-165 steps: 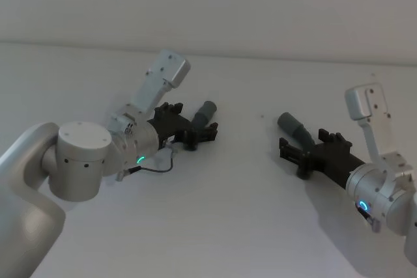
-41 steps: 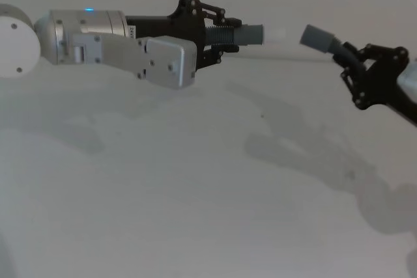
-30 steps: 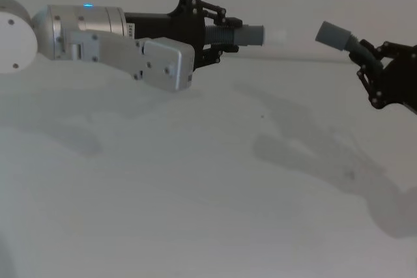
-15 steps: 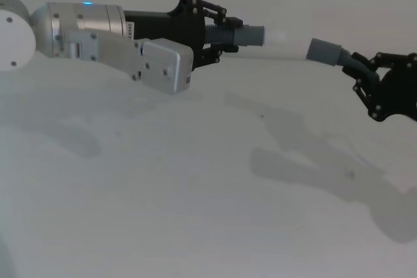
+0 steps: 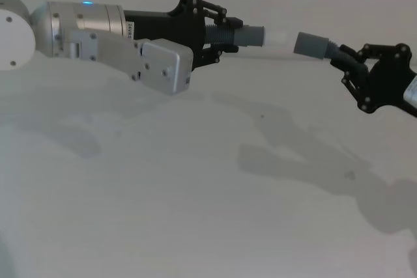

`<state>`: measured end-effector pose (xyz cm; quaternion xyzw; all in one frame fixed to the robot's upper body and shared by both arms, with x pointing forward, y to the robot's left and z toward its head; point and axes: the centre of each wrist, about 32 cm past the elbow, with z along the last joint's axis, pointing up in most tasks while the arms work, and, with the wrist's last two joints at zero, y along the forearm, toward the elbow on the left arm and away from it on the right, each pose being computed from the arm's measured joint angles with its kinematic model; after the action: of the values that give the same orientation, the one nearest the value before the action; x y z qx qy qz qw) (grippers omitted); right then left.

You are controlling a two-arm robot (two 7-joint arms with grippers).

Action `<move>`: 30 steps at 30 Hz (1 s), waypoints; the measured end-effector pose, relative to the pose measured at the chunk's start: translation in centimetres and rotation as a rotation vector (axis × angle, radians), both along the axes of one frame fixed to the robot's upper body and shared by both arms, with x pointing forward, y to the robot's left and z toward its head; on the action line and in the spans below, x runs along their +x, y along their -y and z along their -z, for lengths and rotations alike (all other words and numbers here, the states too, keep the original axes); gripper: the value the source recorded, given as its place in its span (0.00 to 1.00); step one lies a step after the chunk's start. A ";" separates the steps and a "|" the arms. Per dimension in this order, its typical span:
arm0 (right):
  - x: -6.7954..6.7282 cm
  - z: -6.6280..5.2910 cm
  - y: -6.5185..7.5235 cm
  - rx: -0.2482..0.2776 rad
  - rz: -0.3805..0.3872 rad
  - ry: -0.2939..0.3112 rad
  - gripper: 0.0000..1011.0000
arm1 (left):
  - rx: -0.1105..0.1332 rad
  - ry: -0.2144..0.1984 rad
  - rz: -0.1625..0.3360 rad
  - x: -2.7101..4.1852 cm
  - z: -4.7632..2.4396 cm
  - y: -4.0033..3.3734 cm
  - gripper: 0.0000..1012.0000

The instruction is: Use both hands to pick up one end of the pipe from the table, align the ends, and insert them.

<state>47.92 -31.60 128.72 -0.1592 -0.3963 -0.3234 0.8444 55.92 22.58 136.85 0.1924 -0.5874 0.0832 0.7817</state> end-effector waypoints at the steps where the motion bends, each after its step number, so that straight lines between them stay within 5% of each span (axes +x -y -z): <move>1: 0.0 0.0 0.0 0.000 -0.001 0.001 0.17 | 0.000 0.000 0.000 0.00 -0.01 -0.01 0.34; 30: 0.6 -1.4 -0.5 -0.019 -0.050 0.024 0.17 | 0.001 0.002 0.001 0.01 -0.05 -0.01 0.34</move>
<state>48.47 -31.08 130.13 -0.1534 -0.4136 -0.3003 0.8457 55.93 22.59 136.90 0.1923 -0.5885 0.0826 0.7810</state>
